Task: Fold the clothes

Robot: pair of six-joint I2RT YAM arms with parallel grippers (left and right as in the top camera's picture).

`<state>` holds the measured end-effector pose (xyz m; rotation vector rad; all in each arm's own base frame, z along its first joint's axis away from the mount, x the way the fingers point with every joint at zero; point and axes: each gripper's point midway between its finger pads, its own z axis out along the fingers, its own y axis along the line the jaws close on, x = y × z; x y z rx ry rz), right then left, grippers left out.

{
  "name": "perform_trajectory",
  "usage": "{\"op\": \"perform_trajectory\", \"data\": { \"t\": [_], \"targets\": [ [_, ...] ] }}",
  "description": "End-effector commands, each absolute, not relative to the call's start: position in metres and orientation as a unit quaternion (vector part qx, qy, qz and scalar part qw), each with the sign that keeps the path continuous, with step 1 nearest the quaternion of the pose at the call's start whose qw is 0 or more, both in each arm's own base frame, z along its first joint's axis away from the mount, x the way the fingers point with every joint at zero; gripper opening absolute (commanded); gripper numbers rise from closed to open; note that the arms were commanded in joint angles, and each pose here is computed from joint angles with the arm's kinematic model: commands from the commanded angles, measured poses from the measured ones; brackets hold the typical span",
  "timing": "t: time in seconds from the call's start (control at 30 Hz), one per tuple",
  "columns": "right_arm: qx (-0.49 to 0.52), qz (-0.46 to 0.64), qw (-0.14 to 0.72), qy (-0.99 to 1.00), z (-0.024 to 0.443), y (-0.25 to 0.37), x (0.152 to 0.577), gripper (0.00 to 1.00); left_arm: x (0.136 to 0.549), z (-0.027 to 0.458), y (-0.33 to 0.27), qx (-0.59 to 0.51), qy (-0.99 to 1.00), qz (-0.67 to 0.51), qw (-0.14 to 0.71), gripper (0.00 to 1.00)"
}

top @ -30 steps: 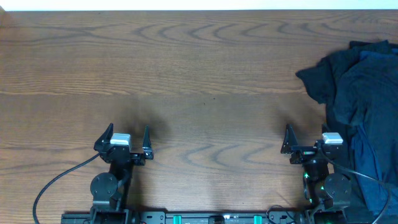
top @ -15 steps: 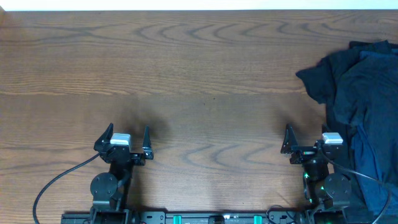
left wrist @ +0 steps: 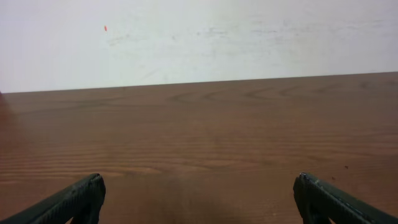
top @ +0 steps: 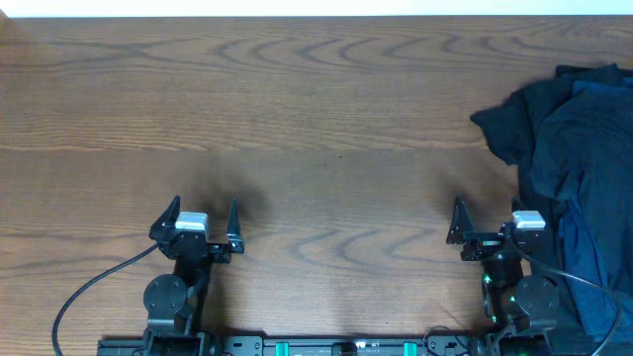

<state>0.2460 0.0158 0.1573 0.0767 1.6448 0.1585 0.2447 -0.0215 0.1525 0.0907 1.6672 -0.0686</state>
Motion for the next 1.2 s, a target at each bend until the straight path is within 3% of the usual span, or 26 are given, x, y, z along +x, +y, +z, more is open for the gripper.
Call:
{"op": "perform_trajectory", "data": {
  "t": [0.0, 0.33, 0.73, 1.0, 1.17],
  "targets": [
    [0.035, 0.073, 0.676, 0.732, 0.157, 0.016, 0.246, 0.99, 0.243, 0.139, -0.027, 0.056, 0.754, -0.038, 0.653, 0.98],
    [0.047, 0.082, 0.681, 0.726, 0.178, 0.015, 0.241, 0.99, 0.243, 0.139, -0.027, 0.056, 0.754, -0.038, 0.653, 0.98],
    [0.07, 0.077, 0.659, 0.745, 0.273, 0.009, 0.232, 0.99, 0.243, 0.139, -0.027, 0.056, 0.754, -0.038, 0.653, 0.98],
    [0.086, -0.003, 0.539, 0.838, 0.306, -0.008, 0.266, 0.99, 0.243, 0.139, -0.027, 0.056, 0.754, -0.038, 0.653, 0.98],
    [0.108, -0.056, 0.425, 0.897, 0.294, -0.029, 0.287, 0.99, 0.243, 0.139, -0.027, 0.056, 0.754, -0.038, 0.653, 0.98]
  ]
}}
